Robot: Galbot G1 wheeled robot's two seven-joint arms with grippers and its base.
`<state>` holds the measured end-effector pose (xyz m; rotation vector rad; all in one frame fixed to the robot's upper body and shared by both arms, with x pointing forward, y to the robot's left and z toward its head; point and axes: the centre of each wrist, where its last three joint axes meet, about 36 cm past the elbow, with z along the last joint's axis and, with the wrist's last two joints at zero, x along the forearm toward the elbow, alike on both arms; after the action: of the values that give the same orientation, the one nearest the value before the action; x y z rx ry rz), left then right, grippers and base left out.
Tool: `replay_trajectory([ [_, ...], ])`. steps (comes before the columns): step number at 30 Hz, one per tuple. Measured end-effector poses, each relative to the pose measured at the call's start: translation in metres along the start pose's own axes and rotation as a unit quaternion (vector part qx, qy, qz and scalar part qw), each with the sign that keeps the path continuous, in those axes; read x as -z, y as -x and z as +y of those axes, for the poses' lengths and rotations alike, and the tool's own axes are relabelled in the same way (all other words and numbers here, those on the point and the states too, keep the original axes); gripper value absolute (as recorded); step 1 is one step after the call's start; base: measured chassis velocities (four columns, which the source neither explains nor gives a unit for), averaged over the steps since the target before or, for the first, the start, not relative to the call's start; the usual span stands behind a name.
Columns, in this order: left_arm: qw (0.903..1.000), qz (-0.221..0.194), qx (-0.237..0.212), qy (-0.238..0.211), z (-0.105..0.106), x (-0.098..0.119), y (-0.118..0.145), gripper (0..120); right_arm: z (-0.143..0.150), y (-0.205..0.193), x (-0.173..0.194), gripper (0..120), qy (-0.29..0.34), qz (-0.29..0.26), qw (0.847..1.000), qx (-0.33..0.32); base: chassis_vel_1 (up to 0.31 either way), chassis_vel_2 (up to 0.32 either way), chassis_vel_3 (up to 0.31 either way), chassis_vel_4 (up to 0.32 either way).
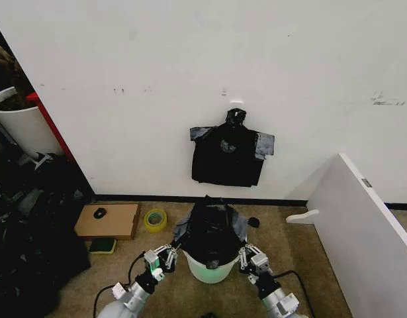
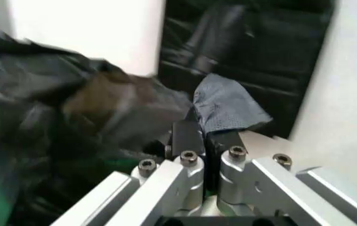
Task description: Place the garbage bag over the trash bin.
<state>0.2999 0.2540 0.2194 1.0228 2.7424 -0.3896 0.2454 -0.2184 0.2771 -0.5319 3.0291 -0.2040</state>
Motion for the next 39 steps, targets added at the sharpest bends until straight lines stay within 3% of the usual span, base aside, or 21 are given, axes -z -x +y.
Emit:
replay_trajectory([
  [9,0.9984,0.026,0.039,0.03,-0.009,0.013,-0.028,0,0.003,-0.053,0.016,0,-0.011,0.041,0.999,0.021,0.0,0.0,0.0,0.0],
  [15,0.9928,0.059,0.087,0.057,-0.011,0.004,-0.047,0,0.001,-0.063,-0.018,0,-0.026,0.062,0.997,0.03,0.0,0.0,0.0,0.0],
  [27,0.9834,0.117,0.11,0.085,-0.025,-0.014,-0.079,0,0.001,-0.072,-0.048,0,-0.035,0.08,0.995,0.04,0.0,0.0,0.0,0.0],
  [31,0.9774,0.131,0.138,0.093,-0.023,-0.026,-0.077,0,0.0,-0.066,-0.063,0,-0.036,0.082,0.995,0.037,0.0,0.0,0.0,0.0],
  [39,0.9751,0.127,0.16,0.086,-0.021,-0.032,-0.058,0,-0.006,-0.041,-0.079,0,-0.023,0.07,0.997,0.015,0.0,0.0,0.0,0.0],
])
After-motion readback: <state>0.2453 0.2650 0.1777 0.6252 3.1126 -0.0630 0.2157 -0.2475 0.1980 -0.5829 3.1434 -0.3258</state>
